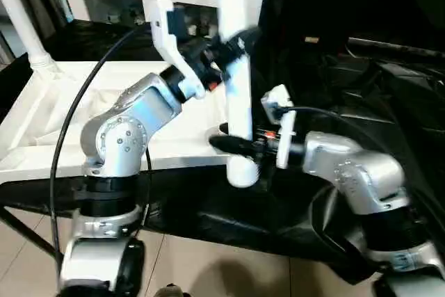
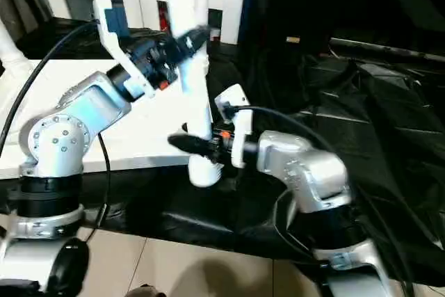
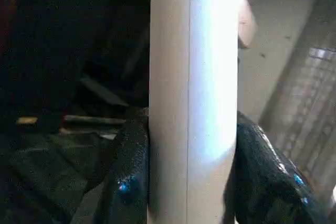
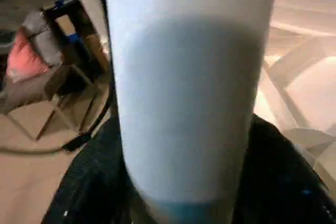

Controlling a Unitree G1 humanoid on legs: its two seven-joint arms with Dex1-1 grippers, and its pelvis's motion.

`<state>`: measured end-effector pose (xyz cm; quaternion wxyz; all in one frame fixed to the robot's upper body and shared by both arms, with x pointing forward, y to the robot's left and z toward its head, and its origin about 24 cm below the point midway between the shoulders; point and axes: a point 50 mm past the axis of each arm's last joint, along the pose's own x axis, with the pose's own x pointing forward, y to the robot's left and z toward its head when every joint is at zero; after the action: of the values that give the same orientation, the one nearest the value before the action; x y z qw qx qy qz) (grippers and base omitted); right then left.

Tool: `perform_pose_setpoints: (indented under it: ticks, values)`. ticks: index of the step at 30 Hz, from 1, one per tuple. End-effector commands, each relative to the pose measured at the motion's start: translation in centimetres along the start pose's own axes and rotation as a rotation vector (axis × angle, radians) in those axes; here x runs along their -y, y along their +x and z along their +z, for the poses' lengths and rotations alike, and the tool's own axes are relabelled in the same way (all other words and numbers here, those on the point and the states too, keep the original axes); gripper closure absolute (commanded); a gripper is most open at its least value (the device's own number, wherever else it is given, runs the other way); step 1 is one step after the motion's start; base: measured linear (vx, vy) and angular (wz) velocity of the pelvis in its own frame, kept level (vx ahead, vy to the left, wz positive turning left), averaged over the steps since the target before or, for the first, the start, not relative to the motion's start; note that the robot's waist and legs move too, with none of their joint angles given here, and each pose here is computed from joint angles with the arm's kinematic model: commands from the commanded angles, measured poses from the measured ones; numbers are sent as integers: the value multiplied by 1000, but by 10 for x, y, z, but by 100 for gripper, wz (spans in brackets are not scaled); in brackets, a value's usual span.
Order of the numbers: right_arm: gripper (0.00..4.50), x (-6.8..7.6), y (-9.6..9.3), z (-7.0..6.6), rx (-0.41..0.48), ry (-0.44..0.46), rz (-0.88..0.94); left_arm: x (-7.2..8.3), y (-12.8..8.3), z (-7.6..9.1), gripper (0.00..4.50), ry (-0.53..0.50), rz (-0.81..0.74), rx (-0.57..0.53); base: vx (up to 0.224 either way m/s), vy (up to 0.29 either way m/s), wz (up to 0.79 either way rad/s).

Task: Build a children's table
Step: Rotate table base

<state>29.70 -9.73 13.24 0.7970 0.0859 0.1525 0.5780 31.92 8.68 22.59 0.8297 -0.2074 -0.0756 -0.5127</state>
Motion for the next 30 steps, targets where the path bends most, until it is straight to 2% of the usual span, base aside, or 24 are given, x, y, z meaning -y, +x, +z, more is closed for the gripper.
perform_pose_setpoints:
  ticks: [1, 3, 9, 20, 21, 24, 30]
  values:
    - [140, -7, -8, 6, -18, -18, 76, 10, 4, 5, 278, 14, -117, -6, 0, 0, 0]
    - [140, -8, -16, 5, -46, -16, 111, 14, 3, 7, 278, 7, -195, -19, 0, 0, 0]
    - [140, -6, -23, 4, -68, -12, 127, 15, 3, 10, 278, -10, -239, -3, 0, 0, 0]
    - [140, -7, -17, 2, -72, 2, 175, 20, 4, 8, 278, -36, -272, 21, 0, 0, 0]
    - [168, -8, -17, 1, -79, 3, 184, 20, 3, 8, 278, -36, -272, 17, 0, 0, 0]
    - [178, -8, -17, 1, -78, 7, 184, 20, 3, 8, 278, -38, -275, 17, 0, 0, 0]
    - [231, -8, -17, 2, -75, 15, 195, 20, 2, 8, 278, -41, -286, 8, 0, 0, 0]
